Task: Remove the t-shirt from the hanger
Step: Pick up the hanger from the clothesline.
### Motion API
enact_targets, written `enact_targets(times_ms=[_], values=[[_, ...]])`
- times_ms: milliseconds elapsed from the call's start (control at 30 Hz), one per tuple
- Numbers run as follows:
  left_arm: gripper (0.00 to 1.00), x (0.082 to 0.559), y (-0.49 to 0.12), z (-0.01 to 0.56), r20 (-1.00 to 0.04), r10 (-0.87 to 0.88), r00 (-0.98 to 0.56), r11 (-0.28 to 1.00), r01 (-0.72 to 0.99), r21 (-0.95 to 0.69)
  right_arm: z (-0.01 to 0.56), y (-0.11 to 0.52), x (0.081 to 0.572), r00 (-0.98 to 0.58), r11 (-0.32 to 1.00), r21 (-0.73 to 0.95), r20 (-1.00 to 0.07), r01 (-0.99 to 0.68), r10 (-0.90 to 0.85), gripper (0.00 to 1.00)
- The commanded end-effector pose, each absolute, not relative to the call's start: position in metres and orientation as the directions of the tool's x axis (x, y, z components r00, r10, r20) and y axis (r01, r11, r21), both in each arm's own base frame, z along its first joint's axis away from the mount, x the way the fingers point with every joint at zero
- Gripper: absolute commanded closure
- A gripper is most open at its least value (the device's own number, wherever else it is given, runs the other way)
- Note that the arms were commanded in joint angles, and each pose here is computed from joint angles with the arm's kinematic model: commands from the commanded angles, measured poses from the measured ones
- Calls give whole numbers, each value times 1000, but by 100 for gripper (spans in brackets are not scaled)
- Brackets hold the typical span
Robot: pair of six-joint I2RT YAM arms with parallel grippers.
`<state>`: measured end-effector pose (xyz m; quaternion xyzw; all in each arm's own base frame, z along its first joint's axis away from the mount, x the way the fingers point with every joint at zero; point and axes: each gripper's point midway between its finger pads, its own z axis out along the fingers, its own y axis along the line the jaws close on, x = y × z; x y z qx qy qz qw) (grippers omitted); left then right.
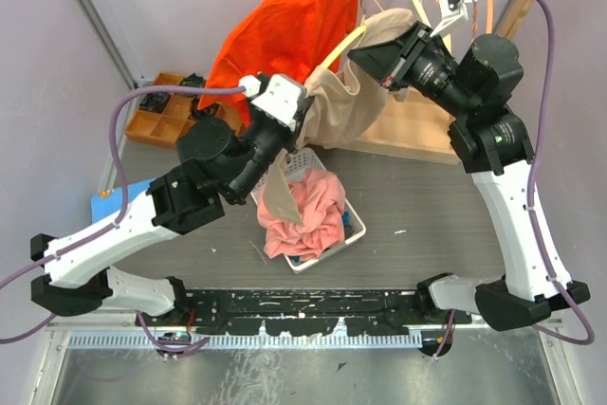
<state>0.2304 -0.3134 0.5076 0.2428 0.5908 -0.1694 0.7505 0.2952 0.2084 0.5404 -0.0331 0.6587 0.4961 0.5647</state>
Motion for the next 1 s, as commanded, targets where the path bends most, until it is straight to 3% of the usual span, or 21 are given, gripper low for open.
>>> enact_targets(times_ms=[0, 200, 267, 400, 967], values=[[100, 232, -306, 553, -952, -119, 283, 860, 508, 44, 578, 224, 245, -289, 389, 485, -838, -784, 463, 99], [100, 230, -307, 553, -951, -130, 280, 854, 519, 36, 578, 216, 240, -244, 435, 458, -853, -775, 462, 96], [100, 229, -305, 553, -949, -140, 284, 850, 526, 33, 580, 208, 241, -204, 479, 446, -856, -756, 475, 79], [100, 225, -303, 550, -947, -149, 285, 840, 542, 31, 585, 188, 246, -125, 570, 434, -857, -698, 500, 65], [100, 200, -295, 552, -951, -170, 257, 756, 653, 42, 599, 177, 271, 7, 675, 350, -885, -649, 466, 64]])
